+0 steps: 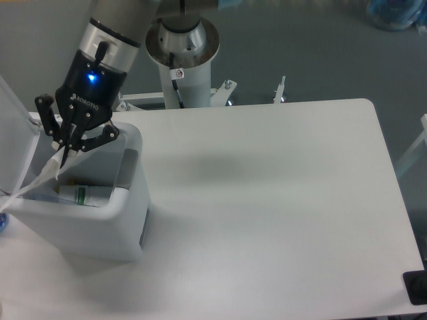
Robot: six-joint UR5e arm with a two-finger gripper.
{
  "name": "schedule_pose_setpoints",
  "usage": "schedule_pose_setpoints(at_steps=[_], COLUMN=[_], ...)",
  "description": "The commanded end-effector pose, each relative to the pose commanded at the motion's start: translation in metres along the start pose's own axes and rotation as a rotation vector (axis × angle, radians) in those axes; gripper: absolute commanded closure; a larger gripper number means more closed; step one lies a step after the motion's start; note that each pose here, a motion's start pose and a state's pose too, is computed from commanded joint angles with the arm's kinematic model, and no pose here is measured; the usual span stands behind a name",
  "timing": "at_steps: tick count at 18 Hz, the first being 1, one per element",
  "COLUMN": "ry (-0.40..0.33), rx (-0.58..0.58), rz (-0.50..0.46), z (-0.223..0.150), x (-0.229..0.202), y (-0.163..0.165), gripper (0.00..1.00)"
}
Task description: Place the trash in the trash can
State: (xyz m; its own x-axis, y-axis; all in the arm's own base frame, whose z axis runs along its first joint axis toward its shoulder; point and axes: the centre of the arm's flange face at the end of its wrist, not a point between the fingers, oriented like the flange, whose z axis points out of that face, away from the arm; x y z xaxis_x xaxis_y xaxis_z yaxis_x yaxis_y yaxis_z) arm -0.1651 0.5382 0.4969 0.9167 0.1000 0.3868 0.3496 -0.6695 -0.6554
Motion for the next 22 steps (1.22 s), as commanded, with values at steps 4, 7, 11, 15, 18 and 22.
schedule_pose_setpoints(at_steps=[4,7,11,15,18,22], ry=[0.0,0.005,0.006,0.001,-0.01,-0.091], rx=[-0.03,-0.045,-0.051,-0.035,-0.02,-0.018], rz=[-0.019,-0.023,-0.016,-0.006,0.005,0.016], z=[0.016,0.023,0.025,0.015,0.003,-0.008], x=[-0.01,-0.01,-0.011,-0.005,0.002,0.002], y=[0.007,0.011,0.015,0.012,0.012,0.013], gripper=[1.0,1.0,0.85,0.38,0.1,0.0])
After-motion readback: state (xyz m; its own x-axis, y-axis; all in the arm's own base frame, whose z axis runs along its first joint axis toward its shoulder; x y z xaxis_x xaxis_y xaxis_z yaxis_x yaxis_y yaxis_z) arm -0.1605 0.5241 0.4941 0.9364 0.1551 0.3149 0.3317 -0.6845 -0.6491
